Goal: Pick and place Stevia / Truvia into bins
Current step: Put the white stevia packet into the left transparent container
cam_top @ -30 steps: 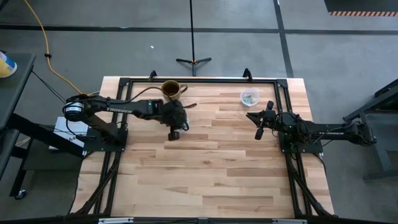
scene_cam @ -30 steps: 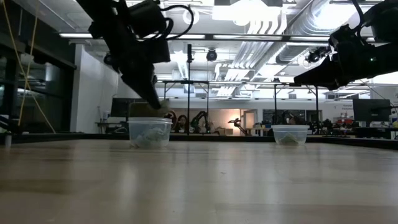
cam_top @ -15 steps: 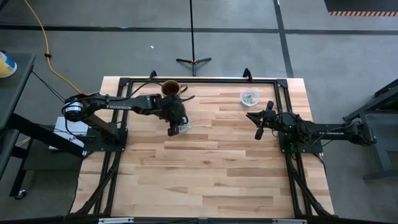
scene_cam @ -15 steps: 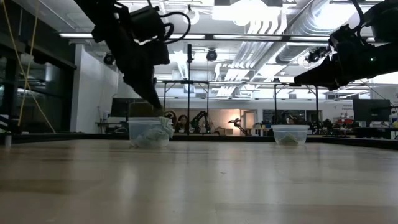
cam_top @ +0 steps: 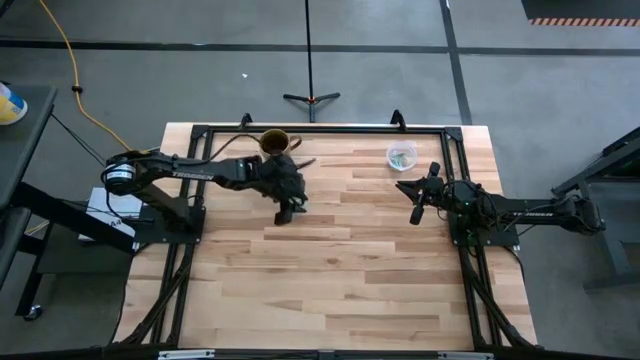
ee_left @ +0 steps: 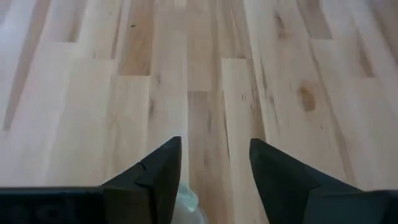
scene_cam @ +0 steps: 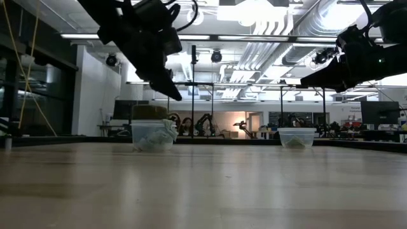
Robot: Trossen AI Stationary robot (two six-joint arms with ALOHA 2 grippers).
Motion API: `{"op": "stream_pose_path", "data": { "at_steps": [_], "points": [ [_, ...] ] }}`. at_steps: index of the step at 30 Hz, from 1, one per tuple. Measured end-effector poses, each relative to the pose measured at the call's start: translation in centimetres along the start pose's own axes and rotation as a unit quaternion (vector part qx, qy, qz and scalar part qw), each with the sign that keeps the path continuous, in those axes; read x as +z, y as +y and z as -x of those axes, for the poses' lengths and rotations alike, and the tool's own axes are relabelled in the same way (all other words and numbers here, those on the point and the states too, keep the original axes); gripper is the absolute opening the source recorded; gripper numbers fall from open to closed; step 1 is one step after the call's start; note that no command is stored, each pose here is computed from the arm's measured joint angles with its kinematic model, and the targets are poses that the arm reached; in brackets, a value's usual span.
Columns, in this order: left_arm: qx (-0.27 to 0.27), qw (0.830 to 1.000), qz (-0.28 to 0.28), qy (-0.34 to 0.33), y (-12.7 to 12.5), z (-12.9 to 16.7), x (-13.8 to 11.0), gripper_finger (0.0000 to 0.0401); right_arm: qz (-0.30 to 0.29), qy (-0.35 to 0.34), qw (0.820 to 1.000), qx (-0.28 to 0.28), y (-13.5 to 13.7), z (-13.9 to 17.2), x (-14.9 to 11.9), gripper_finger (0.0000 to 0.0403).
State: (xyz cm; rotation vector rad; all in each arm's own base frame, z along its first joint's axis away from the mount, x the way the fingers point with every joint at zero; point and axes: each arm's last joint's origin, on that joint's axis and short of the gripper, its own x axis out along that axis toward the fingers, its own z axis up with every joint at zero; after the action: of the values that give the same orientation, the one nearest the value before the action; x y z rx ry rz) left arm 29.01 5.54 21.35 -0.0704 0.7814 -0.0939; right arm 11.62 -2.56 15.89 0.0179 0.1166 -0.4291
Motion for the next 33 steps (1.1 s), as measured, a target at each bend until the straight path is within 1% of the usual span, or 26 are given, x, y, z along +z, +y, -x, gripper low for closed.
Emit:
{"op": "stream_pose_path", "data": {
  "at_steps": [3,5,7,9,11,16,25,33],
  "points": [
    [0.002,0.999,-0.031,-0.013,-1.6,-1.3,0.4,0.0235,0.0,0.0,1.0,0.0,0.0,0.0,0.0,0.0032],
    [0.015,0.996,-0.082,-0.012,-2.9,-2.2,0.5,0.0238,0.0,0.0,1.0,0.0,0.0,0.0,0.0,0.0032],
    [0.062,0.989,-0.131,0.011,-4.0,-2.9,0.2,0.0239,0.0,0.0,1.0,0.0,0.0,0.0,0.0,0.0032],
    [0.119,0.981,-0.15,0.039,-4.4,-3.4,-0.2,0.0239,0.0,0.0,1.0,0.0,0.0,0.0,0.0,0.0032],
    [0.147,0.975,-0.151,0.067,-4.2,-3.6,-0.8,0.0239,0.0,0.001,1.0,0.0,0.0,0.0,0.0,0.0032],
    [0.154,0.973,-0.139,0.1,-4.1,-3.8,-1.5,0.0239,0.001,0.004,1.0,0.004,0.0,0.0,-0.1,0.0032],
    [0.186,0.965,-0.142,0.113,-3.9,-3.7,-1.7,0.0239,0.001,0.005,1.0,0.004,0.0,0.0,-0.1,0.0032],
    [0.185,0.961,-0.145,0.143,-3.8,-4.7,-2.4,0.0239,0.003,0.011,1.0,0.004,0.0,0.0,-0.2,0.0032]
  ]
}}
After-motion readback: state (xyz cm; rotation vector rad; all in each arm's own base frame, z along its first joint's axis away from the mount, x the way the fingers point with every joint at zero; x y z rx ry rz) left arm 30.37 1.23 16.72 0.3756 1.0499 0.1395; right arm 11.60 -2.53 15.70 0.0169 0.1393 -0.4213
